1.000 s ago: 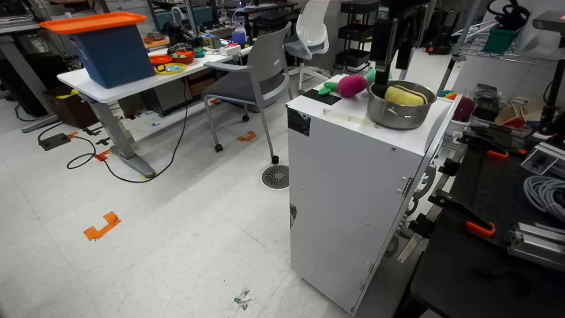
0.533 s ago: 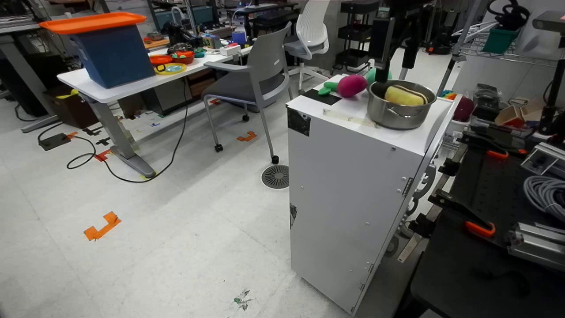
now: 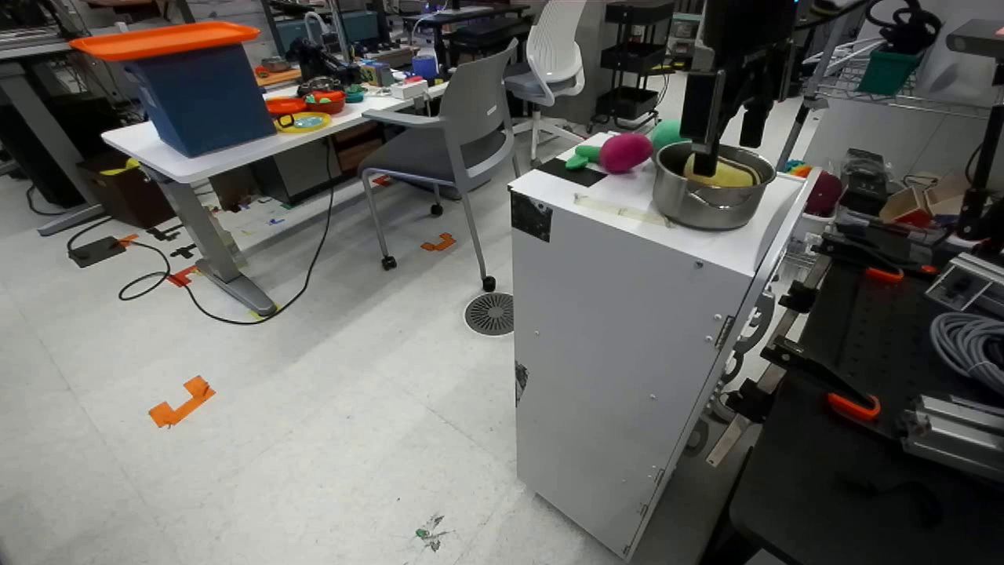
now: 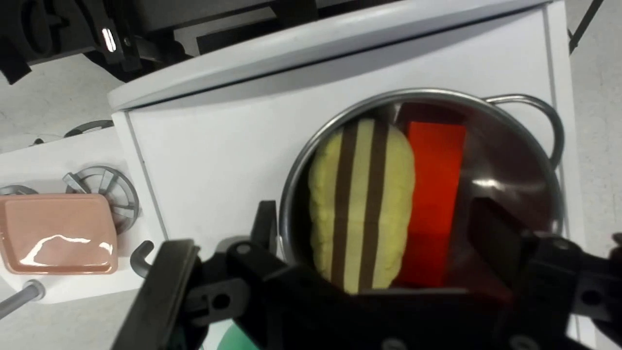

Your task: Remove the yellow plushy from the pot and put it in the sink

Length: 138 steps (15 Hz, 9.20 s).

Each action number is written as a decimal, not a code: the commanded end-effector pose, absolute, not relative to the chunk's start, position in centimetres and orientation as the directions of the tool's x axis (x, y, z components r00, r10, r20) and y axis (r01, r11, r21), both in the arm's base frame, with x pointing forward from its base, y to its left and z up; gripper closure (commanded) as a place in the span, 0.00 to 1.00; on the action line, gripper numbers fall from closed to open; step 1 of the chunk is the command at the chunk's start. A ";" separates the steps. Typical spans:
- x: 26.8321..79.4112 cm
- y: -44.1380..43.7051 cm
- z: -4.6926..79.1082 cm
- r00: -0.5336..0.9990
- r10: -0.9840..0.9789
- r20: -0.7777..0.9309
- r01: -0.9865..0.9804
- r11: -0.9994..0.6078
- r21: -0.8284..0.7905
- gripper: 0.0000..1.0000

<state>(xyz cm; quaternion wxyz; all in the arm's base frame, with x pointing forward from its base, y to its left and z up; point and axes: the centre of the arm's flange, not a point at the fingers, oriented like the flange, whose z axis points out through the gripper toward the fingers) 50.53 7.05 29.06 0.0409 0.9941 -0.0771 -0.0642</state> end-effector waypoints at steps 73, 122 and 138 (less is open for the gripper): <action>51.2 6.0 32.1 0.996 -0.043 -0.073 -0.032 -0.988 0.150 0.99; 55.9 -15.6 41.3 0.840 -0.533 0.103 -0.540 -0.839 0.063 0.49; 55.7 -15.2 42.1 0.829 -0.550 0.099 -0.552 -0.834 -0.008 0.00</action>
